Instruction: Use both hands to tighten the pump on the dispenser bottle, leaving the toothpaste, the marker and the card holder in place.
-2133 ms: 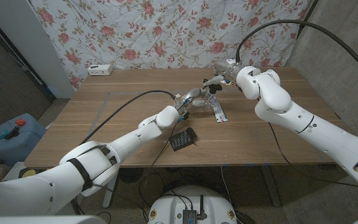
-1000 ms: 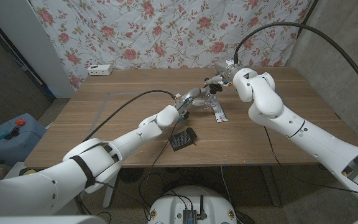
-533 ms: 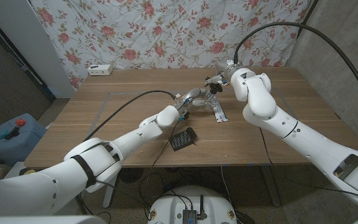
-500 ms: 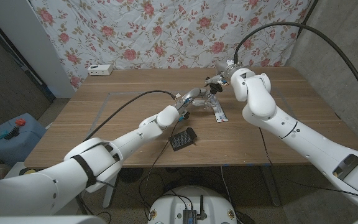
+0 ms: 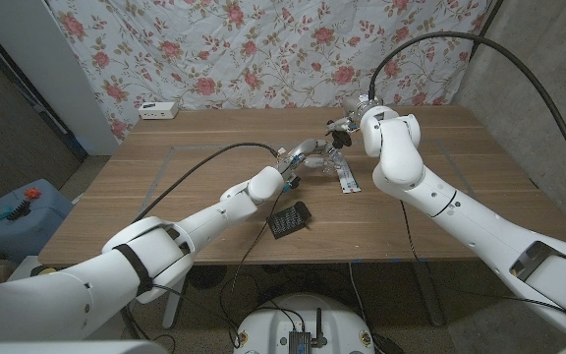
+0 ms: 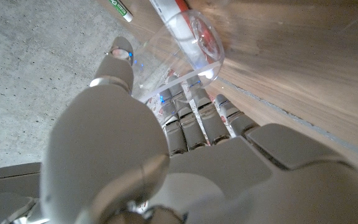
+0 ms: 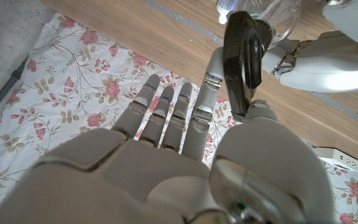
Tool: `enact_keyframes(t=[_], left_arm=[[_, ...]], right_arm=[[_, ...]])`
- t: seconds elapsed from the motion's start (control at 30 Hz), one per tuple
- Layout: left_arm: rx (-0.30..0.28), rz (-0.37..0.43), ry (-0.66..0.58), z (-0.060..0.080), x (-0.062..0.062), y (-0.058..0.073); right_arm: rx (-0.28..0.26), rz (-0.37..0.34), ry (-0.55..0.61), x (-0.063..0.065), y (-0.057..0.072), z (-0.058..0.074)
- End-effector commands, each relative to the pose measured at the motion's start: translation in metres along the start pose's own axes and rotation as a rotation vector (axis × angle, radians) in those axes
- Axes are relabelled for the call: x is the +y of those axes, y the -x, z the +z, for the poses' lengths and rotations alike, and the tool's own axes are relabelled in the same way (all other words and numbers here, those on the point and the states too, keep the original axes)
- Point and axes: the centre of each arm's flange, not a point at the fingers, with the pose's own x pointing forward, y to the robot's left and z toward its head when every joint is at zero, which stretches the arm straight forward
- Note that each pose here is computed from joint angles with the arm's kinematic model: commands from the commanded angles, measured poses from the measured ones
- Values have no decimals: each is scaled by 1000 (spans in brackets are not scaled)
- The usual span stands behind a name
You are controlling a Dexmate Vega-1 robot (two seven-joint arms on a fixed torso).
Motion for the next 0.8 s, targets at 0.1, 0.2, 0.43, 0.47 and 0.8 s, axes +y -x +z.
enact_keyframes(t=[0.1,0.2,0.43,0.47,0.8], left_arm=[[-1,-2,3,0,-1,1],[1,-1,4,0,-1,2],[4,0,7,-1,-2,3],[4,1,8,-2,-2,3],[5,6,7,-2,-1,5]], right_arm=[[90,45,-61,-3,0,4],[103,56,-72,-3,0,5],[111,55,-79,-5,1,7],[112,54,-80,-5,1,7],[110,39,-87,-4,4,6]])
